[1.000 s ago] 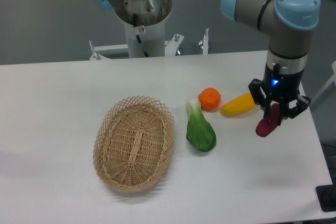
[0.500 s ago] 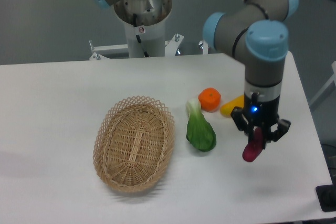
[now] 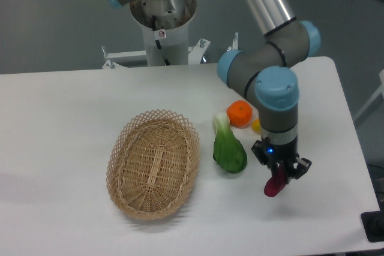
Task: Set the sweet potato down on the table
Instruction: 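Carry the sweet potato toward the bok choy and lower it to the table, then open the gripper to release the sweet potato beside the bok choy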
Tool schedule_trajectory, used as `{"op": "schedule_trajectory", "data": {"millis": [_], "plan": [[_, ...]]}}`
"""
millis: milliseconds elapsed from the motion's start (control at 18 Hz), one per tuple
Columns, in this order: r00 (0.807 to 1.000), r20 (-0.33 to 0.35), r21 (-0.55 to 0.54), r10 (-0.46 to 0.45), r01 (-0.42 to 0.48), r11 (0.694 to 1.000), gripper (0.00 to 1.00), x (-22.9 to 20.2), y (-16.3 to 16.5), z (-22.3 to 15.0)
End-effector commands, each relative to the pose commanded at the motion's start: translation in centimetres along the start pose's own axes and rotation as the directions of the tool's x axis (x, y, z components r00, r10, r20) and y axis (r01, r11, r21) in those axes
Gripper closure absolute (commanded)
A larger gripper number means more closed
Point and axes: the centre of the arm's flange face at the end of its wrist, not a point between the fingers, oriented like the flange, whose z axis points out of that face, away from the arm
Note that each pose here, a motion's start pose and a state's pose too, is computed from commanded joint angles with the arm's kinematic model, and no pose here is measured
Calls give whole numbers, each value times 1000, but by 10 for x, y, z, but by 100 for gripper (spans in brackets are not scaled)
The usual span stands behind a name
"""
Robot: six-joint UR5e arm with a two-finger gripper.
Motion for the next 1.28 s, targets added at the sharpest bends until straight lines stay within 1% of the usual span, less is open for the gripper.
{"op": "schedule_trajectory", "data": {"millis": [111,333,389,500,611,833,944,1000,1056,1111,1167,1222,1278], "plan": [[1000,-20,-8,1,-2,1000,75,8,3,9],[999,-38,-12,22,-23,1000,75,13,4,18],[999,-41,-13,36,-37,999,75,14,4,19],[994,-49,-12,95,-95,995,75,15,4,24],[991,-60,-14,120,-121,993,75,21,6,28],[990,-63,-15,123,-124,992,74,21,6,30],[990,-63,-15,123,-124,992,72,22,6,29],[990,-63,-15,123,-124,992,65,22,6,29],[991,-60,-14,121,-122,992,56,21,6,28],[991,-55,-13,118,-119,993,39,20,6,25],[992,-49,-12,115,-115,993,17,18,5,23],[993,-45,-11,110,-111,994,2,16,5,21],[993,-38,-9,108,-108,994,0,14,5,17]]}}
